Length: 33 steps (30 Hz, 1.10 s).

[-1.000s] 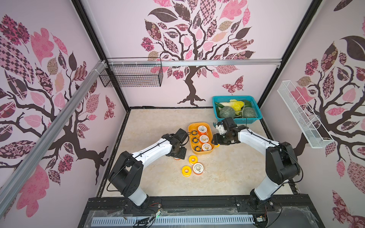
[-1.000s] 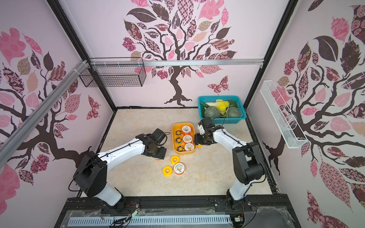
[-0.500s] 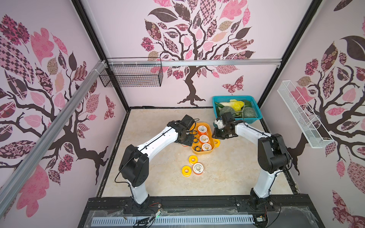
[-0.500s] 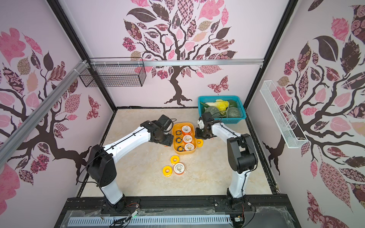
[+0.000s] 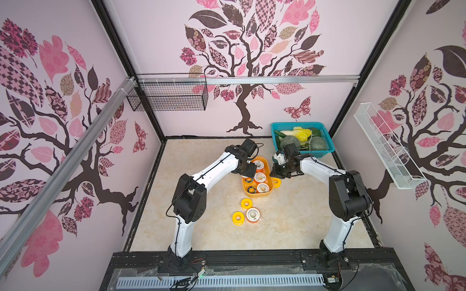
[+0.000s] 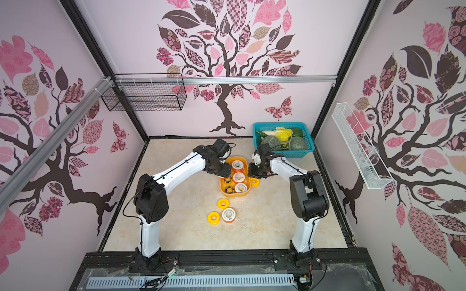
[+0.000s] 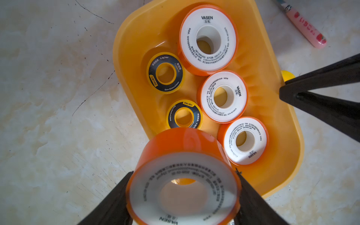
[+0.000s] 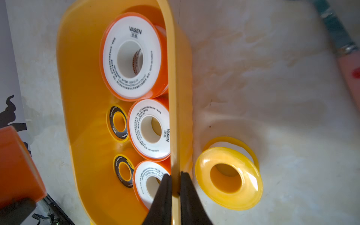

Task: Put the sealing tape into the storage box
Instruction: Place the sealing tape in the storage box.

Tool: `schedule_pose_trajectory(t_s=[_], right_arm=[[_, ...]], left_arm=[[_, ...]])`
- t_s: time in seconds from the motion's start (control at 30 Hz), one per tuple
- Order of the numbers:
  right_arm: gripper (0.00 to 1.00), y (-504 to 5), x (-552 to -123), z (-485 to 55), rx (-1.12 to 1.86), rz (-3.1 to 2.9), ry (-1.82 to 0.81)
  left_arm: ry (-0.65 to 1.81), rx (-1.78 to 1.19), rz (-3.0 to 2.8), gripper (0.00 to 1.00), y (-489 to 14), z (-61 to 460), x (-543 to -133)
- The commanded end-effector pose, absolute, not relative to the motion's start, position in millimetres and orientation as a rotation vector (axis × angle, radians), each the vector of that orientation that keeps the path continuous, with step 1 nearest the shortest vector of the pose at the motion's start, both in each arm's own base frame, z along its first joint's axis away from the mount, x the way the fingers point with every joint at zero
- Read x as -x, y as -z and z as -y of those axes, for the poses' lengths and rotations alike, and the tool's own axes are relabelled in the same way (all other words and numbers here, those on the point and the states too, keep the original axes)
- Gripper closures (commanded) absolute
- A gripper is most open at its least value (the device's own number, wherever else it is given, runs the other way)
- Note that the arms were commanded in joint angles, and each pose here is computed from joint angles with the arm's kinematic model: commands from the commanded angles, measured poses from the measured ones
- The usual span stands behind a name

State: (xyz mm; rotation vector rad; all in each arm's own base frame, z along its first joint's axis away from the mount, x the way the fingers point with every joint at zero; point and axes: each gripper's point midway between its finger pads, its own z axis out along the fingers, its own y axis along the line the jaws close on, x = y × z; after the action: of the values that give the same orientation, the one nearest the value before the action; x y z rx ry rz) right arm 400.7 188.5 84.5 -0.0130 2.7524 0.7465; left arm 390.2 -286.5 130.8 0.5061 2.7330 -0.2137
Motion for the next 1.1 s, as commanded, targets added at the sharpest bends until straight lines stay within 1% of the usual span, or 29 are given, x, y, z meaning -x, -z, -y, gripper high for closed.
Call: schedule_pose_trajectory(t_s=[0.0,0.47,0.53,1.07], right_arm=[[0.86,-83.6,-397.3,-194.5,-0.024,-2.756,-0.811],[0.86,-80.2,-390.2,-197.3,-0.069,-2.757,-0.849],[0.86,-79.9,-389.9,-197.2,-0.072,-2.757,-0.851],[0.86,-80.5,-388.7,-198.8,-0.074,-2.758,-0.841]], left_arm=[[0.246,-0.533,-2.740,0.31,-129.0,295.7,-392.2],[0.324,-0.538,-2.805,0.32,-98.5,314.6,-394.5],[0.338,-0.533,-2.784,0.32,-105.7,319.6,-400.5],[0.368,-0.547,-2.816,0.32,-88.4,340.1,-407.4]])
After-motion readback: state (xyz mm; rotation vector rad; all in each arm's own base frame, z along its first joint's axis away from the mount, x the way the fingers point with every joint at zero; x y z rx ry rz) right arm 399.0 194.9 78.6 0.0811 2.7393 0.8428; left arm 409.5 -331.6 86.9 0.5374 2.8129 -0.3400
